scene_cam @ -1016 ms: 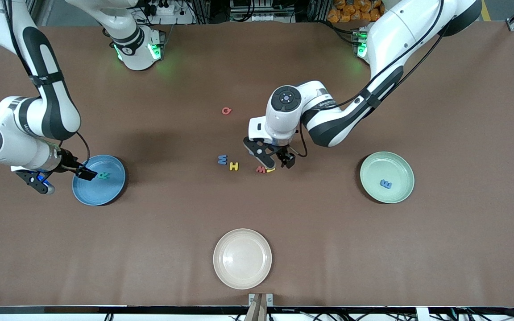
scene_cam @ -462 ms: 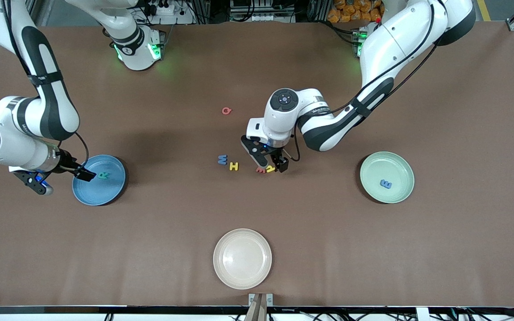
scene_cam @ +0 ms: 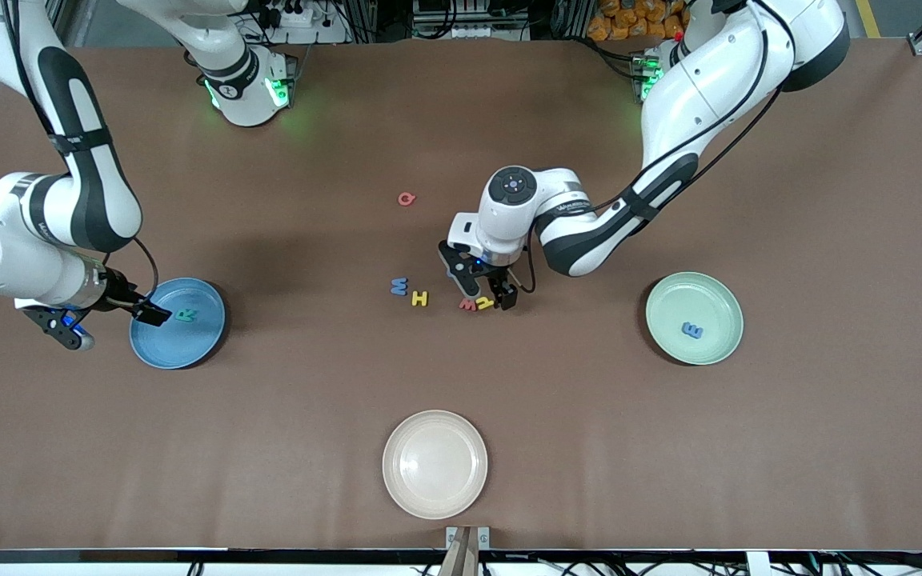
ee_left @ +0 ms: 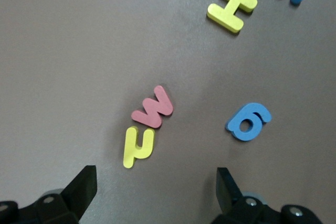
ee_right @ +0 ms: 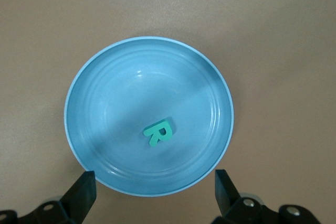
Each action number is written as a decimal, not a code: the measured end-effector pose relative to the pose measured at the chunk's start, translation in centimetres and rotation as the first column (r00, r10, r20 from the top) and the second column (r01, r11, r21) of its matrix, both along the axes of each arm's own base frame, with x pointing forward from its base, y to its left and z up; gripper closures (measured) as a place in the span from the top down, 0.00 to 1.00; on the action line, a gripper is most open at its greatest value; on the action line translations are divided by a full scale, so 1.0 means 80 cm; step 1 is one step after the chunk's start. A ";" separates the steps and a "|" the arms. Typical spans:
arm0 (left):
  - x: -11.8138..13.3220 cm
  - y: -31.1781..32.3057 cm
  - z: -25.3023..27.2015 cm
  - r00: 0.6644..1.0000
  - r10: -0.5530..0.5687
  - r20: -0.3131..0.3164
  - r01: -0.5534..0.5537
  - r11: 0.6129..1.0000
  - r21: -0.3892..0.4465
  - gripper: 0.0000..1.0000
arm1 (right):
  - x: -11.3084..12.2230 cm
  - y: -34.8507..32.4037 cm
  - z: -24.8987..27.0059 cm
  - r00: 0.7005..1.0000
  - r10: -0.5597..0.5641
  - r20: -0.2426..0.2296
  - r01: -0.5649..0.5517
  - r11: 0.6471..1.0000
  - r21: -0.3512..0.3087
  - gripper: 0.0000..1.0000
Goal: Sort uppercase to blue plate, lowercase to green plate
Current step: 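Lower the left gripper onto the yellow lowercase h and grasp it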
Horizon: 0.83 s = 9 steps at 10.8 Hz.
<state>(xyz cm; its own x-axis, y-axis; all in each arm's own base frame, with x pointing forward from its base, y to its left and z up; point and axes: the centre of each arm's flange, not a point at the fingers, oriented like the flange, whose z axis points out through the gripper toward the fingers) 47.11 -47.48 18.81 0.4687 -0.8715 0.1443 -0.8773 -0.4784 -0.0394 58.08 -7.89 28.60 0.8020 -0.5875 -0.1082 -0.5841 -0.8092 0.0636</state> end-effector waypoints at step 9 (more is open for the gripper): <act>0.017 0.019 -0.014 0.999 -0.042 0.014 0.042 0.999 0.013 0.81 | 0.000 0.001 -0.003 1.000 0.002 -0.004 -0.002 1.000 0.001 1.00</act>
<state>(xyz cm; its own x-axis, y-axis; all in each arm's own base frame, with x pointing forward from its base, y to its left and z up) 48.47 -45.94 17.65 0.4293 -0.8922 0.1400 -0.8960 -0.4402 -0.0580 58.07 -7.83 28.32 0.8025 -0.5860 -0.1121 -0.5824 -0.8102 0.0656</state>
